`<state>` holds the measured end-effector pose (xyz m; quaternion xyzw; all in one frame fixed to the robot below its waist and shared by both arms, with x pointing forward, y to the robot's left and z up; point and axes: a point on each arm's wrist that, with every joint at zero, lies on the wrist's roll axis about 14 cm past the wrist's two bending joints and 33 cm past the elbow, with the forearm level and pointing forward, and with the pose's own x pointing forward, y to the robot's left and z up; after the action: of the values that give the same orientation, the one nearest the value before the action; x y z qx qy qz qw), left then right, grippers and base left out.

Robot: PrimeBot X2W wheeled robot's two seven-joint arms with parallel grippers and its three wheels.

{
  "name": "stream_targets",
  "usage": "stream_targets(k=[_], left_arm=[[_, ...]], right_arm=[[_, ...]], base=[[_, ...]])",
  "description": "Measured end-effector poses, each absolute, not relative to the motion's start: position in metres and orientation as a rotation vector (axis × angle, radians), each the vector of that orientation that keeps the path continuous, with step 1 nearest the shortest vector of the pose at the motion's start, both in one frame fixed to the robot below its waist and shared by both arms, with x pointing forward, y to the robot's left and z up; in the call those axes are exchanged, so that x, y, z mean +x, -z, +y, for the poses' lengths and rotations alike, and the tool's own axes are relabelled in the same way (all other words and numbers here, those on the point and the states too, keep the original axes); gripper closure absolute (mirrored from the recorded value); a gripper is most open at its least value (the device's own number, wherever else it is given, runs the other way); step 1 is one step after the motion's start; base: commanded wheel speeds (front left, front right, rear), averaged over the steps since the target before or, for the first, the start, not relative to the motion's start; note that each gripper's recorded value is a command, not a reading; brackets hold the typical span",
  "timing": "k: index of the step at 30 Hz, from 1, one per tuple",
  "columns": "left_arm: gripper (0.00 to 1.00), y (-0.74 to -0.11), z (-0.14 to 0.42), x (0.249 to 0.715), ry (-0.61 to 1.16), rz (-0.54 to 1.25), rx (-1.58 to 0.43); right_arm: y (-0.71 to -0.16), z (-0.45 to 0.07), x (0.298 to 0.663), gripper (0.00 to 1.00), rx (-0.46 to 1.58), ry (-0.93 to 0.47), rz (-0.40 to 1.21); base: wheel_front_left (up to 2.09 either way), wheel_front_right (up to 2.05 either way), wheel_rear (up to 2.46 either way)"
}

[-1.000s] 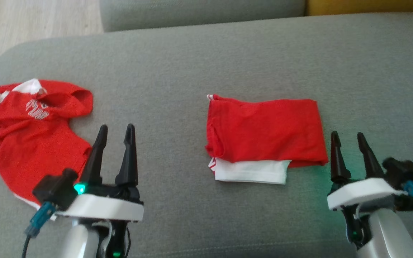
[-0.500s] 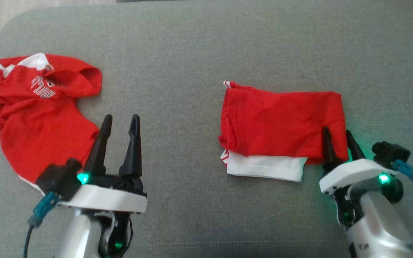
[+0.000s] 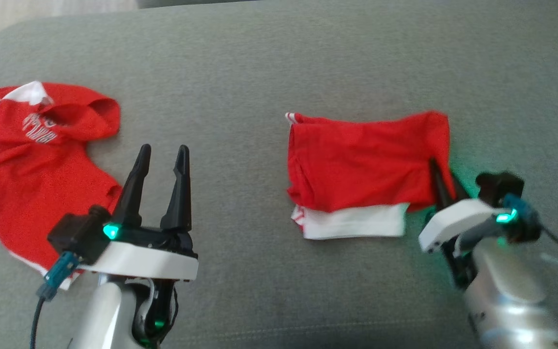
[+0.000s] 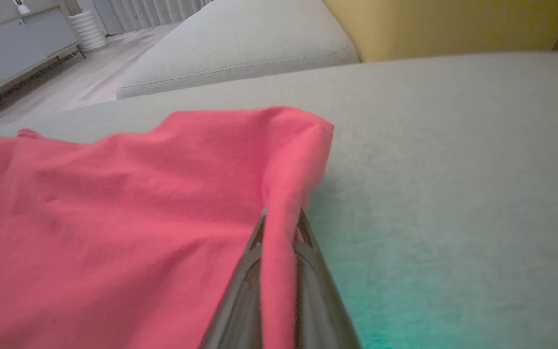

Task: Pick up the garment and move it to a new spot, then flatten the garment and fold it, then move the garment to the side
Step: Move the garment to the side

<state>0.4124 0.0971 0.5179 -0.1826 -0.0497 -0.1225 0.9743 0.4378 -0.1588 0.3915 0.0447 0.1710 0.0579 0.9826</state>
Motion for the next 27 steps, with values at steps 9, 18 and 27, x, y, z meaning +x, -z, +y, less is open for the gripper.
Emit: stream_targets(k=[9, 18, 27], left_arm=[[0.0, -0.511, 0.075, 0.423, 0.304, -0.078, -0.39], [0.0, -0.5, 0.06, 0.444, 0.345, -0.06, -0.411], [0.0, -0.498, 0.064, 0.443, 0.338, -0.054, -0.408]], right_arm=[[-0.456, -0.257, 0.472, 1.0, -0.231, -0.036, 0.212], [-0.46, -0.349, 0.463, 1.0, -0.422, 0.088, 0.322], [-0.476, -0.379, 0.464, 1.0, -0.477, 0.191, 0.333]], base=[[0.0, 0.0, 0.0], [0.0, 0.0, 0.0], [0.0, 0.0, 0.0]])
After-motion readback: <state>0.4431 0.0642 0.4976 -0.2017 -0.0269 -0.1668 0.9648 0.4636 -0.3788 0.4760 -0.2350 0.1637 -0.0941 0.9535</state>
